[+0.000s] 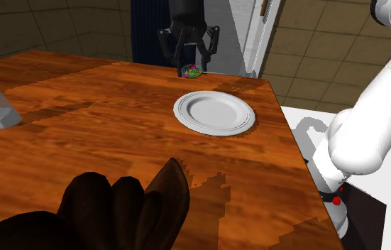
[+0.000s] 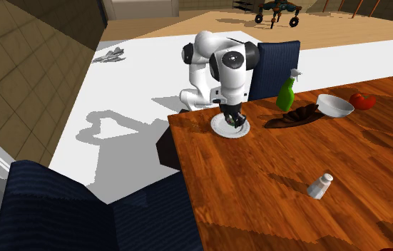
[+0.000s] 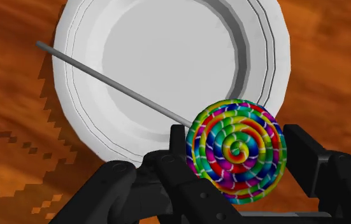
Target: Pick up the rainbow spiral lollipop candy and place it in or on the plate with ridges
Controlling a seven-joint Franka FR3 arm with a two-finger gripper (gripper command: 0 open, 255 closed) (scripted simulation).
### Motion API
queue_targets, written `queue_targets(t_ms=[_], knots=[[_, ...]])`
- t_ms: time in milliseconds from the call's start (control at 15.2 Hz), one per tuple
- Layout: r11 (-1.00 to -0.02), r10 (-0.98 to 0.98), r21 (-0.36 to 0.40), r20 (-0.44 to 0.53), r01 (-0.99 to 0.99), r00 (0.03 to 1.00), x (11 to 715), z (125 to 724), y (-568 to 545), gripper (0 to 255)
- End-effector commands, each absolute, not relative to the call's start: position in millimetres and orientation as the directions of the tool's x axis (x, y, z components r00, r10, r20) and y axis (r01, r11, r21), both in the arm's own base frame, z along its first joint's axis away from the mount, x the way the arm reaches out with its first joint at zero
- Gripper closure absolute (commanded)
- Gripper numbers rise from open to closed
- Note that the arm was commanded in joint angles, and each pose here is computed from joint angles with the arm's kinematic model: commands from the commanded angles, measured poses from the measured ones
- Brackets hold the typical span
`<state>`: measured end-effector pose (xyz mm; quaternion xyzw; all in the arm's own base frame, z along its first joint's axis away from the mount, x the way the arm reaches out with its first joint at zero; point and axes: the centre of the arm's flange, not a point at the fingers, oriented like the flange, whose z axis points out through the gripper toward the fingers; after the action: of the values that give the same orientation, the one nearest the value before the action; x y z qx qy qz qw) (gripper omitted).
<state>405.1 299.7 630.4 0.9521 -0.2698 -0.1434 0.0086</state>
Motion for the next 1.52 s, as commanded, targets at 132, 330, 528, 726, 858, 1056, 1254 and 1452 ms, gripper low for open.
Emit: queue_targets(t_ms=[132, 330, 528, 726, 858, 1056, 1254, 1452], knots=[[-0.854, -0.517, 0.094, -0.268, -0.512, 0.813, 369, 622, 308, 255], [-0.854, -0.517, 0.094, -0.268, -0.512, 0.813, 369, 606, 308, 255], [-0.854, -0.517, 0.094, -0.268, -0.512, 0.813, 369, 590, 308, 255], [-0.854, -0.517, 0.094, -0.268, -0.512, 0.813, 369, 574, 308, 255], [-0.854, -0.517, 0.094, -0.268, -0.512, 0.813, 369, 564, 308, 255], [-0.854, -0.517, 0.094, -0.268, -0.512, 0.813, 369, 564, 308, 255], [-0.854, -0.517, 0.094, -0.268, -0.512, 0.813, 369, 564, 308, 255], [-0.854, -0.517, 0.094, -0.268, -0.512, 0.813, 369, 564, 308, 0]])
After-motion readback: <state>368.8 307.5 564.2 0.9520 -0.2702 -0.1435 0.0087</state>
